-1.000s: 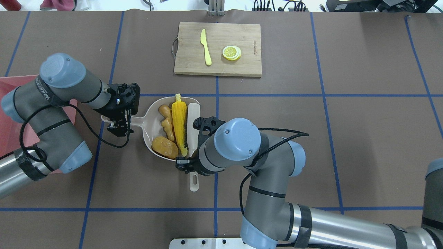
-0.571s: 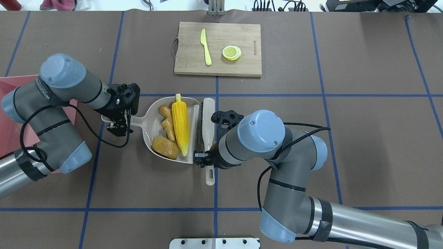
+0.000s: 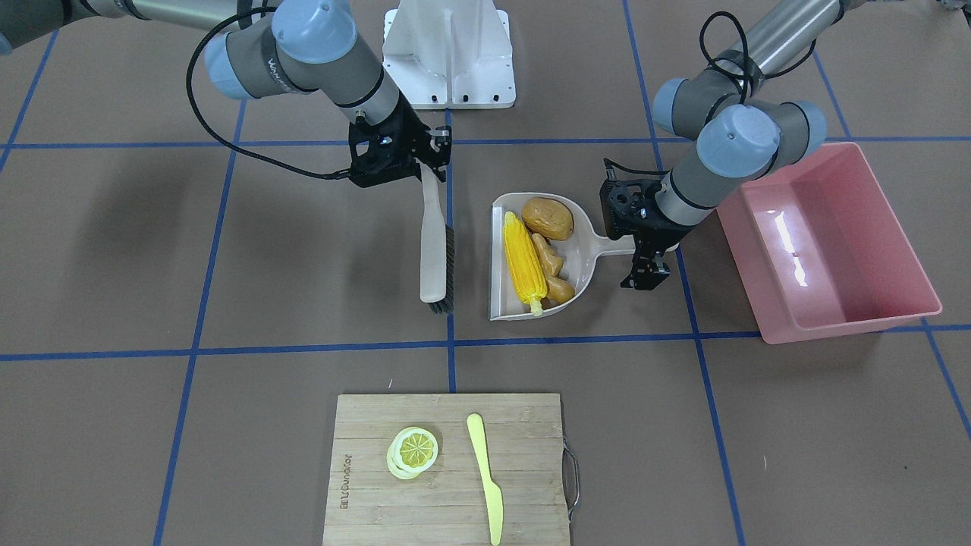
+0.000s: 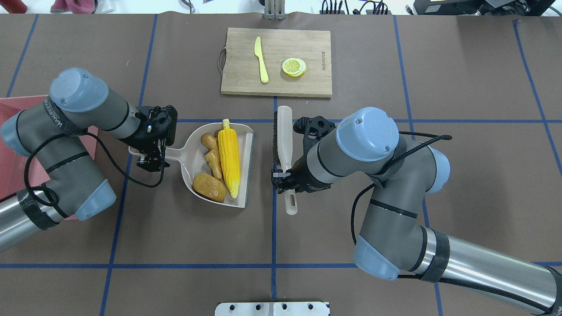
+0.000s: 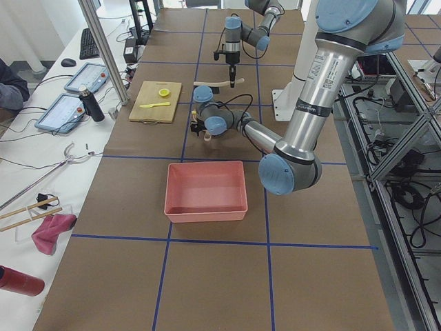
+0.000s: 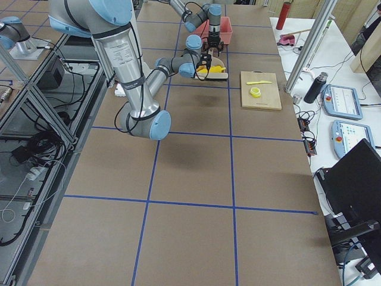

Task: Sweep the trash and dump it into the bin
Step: 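Pull the brush back from the dustpan with the right gripper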

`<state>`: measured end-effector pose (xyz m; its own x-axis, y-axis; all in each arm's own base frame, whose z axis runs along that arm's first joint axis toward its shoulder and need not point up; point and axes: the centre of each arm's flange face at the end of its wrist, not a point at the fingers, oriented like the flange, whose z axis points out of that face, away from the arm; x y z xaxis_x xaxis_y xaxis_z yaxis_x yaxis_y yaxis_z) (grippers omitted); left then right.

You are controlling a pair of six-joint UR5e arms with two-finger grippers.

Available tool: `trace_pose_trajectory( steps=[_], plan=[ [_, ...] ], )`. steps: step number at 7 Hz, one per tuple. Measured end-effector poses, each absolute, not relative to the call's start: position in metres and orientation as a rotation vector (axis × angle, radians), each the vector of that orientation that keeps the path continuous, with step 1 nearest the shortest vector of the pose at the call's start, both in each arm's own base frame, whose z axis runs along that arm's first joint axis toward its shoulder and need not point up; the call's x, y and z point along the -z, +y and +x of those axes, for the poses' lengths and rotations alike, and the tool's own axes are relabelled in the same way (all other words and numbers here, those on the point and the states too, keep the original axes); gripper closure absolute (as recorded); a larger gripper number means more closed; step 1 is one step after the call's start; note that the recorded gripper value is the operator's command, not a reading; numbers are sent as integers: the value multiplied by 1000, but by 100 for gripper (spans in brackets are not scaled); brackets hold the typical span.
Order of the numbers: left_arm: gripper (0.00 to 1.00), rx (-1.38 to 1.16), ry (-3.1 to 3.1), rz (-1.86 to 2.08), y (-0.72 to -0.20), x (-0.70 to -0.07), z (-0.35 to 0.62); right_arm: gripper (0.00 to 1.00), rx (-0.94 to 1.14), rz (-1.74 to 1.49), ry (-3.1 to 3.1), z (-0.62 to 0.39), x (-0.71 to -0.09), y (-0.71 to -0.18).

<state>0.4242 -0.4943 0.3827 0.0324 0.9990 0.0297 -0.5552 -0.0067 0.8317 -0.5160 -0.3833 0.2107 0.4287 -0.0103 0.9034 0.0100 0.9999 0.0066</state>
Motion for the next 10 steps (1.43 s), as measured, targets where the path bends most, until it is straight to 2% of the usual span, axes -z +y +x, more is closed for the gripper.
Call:
trace_pose_trajectory(
  steps=[1, 2, 5, 7, 10],
  plan=[
    [75, -1413, 734, 795, -492, -384, 422, 100, 41, 17, -1074, -500, -216, -395],
    [77, -1413, 738, 795, -489, -384, 419, 100, 64, 32, -1023, -479, -212, -403],
    [77, -1414, 744, 798, -482, -386, 412, 100, 72, 35, -908, -418, -198, -406],
    [77, -1415, 744, 797, -482, -386, 411, 100, 88, 37, -852, -389, -209, -398],
    [77, -1421, 742, 795, -483, -389, 413, 100, 181, 34, -734, -433, -243, -347]
  ],
)
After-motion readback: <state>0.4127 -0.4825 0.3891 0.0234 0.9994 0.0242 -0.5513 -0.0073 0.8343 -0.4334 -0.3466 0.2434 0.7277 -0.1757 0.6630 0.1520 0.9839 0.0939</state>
